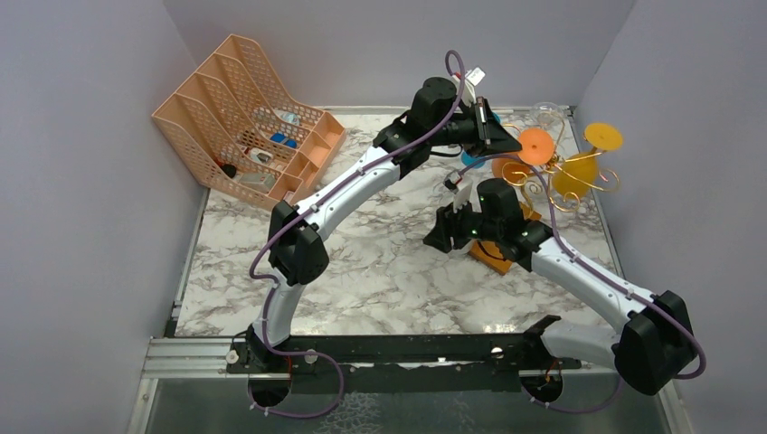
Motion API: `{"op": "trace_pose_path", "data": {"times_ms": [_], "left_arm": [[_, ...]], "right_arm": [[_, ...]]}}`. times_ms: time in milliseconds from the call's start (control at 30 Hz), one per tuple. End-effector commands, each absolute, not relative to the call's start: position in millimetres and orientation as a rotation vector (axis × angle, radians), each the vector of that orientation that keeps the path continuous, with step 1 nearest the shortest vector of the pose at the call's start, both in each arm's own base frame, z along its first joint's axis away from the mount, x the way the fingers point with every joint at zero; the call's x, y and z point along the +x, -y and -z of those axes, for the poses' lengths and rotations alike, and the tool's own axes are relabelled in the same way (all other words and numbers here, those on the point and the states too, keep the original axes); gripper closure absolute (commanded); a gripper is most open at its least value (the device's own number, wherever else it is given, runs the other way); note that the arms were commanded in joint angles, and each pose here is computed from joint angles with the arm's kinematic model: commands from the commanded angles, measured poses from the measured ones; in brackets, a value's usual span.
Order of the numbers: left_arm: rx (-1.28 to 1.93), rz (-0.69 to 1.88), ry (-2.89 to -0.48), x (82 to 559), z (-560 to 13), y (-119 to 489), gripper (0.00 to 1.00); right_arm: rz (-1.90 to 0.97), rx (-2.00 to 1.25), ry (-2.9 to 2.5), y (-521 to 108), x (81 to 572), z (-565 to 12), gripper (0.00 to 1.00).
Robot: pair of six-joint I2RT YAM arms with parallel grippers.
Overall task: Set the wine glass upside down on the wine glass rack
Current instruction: Adjust the wine glass in the wine rack.
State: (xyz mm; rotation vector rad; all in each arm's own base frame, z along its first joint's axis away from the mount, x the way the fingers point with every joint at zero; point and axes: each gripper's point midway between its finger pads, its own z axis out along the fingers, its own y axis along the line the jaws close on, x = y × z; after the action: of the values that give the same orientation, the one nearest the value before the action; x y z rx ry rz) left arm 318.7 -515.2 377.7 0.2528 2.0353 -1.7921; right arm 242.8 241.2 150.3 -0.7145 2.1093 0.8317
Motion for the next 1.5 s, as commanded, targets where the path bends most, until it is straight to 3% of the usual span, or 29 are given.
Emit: {"op": "trace_pose_path", "data": {"times_ms": [0, 533, 1167, 1467], "left_arm": [[0.277, 1.825, -1.921, 313.1, -411.5, 515.8, 1.00], [0.242, 1.779, -1.883, 322.3, -420.0, 509.0, 1.00], [0.232, 1.752, -1.865, 330.7, -421.6, 500.8, 1.00], [0.239, 1.730, -1.857, 333.9, -420.4, 497.1, 1.00]], "right_arm": [[-0.845, -0.744, -2.084, -240.6, 235.4, -156.1, 0.50], [-0.881, -0.782, -2.030, -242.6, 228.0, -169.5, 0.47], [-0.869, -0.751, -1.885, -232.3, 217.5, -223.5, 0.40], [-1.071, -0.742, -1.873, -248.8, 198.4, -235.4, 0.40]]}}
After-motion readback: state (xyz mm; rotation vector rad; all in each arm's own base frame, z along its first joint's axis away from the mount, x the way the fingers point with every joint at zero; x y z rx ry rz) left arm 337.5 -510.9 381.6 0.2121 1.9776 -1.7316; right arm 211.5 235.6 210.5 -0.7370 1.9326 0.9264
